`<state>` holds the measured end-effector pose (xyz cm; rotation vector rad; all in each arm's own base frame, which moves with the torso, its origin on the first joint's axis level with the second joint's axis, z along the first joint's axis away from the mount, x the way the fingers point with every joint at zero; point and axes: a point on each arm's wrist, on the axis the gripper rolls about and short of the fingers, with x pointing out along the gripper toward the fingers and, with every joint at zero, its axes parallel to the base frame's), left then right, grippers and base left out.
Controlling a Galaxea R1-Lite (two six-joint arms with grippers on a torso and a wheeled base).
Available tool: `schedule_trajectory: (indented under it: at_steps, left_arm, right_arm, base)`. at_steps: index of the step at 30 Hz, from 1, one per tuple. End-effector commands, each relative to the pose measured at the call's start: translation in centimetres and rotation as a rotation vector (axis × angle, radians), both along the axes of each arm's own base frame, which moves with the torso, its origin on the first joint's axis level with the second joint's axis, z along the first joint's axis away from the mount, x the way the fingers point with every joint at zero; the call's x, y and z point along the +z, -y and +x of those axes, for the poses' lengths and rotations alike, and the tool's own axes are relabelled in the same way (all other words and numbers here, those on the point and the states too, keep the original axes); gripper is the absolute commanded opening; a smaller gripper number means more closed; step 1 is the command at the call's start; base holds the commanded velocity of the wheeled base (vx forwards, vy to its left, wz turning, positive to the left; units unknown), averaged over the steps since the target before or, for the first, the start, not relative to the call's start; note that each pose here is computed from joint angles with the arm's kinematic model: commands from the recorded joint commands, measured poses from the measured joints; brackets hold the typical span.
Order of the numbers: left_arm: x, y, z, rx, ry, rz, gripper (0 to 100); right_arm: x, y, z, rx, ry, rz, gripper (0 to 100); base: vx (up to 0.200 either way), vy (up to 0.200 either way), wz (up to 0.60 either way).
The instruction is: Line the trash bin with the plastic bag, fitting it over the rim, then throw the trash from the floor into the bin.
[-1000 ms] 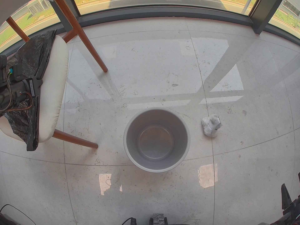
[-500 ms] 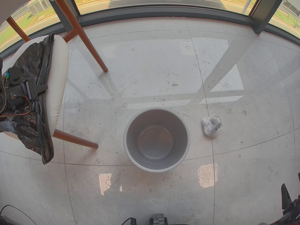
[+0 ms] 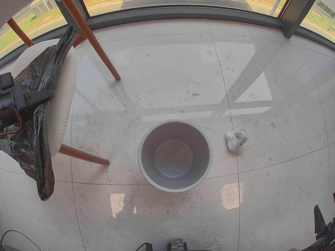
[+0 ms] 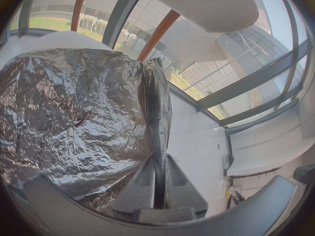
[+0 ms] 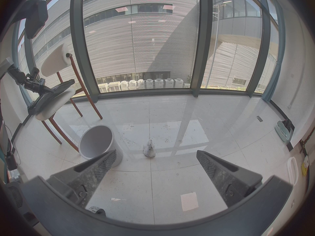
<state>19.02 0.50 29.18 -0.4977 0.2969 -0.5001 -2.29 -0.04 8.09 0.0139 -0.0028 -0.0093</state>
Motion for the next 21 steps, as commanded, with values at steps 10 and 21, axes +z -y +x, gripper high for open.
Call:
schedule_trajectory:
  at_steps: [10, 21]
  left_arm:
    - [1.9, 4.0, -4.7, -0.237, 0.015, -0.119, 0]
    - [1.9, 7.0, -7.5, -0.495, -0.029, -0.146, 0]
  right_arm:
    - [-0.5, 0.0, 0.0, 0.000, -0.001, 0.002, 100]
    - [-0.5, 0.0, 0.0, 0.000, -0.001, 0.002, 100]
  base:
    - [0.000, 0.000, 0.00]
    - [0.000, 0.000, 0.00]
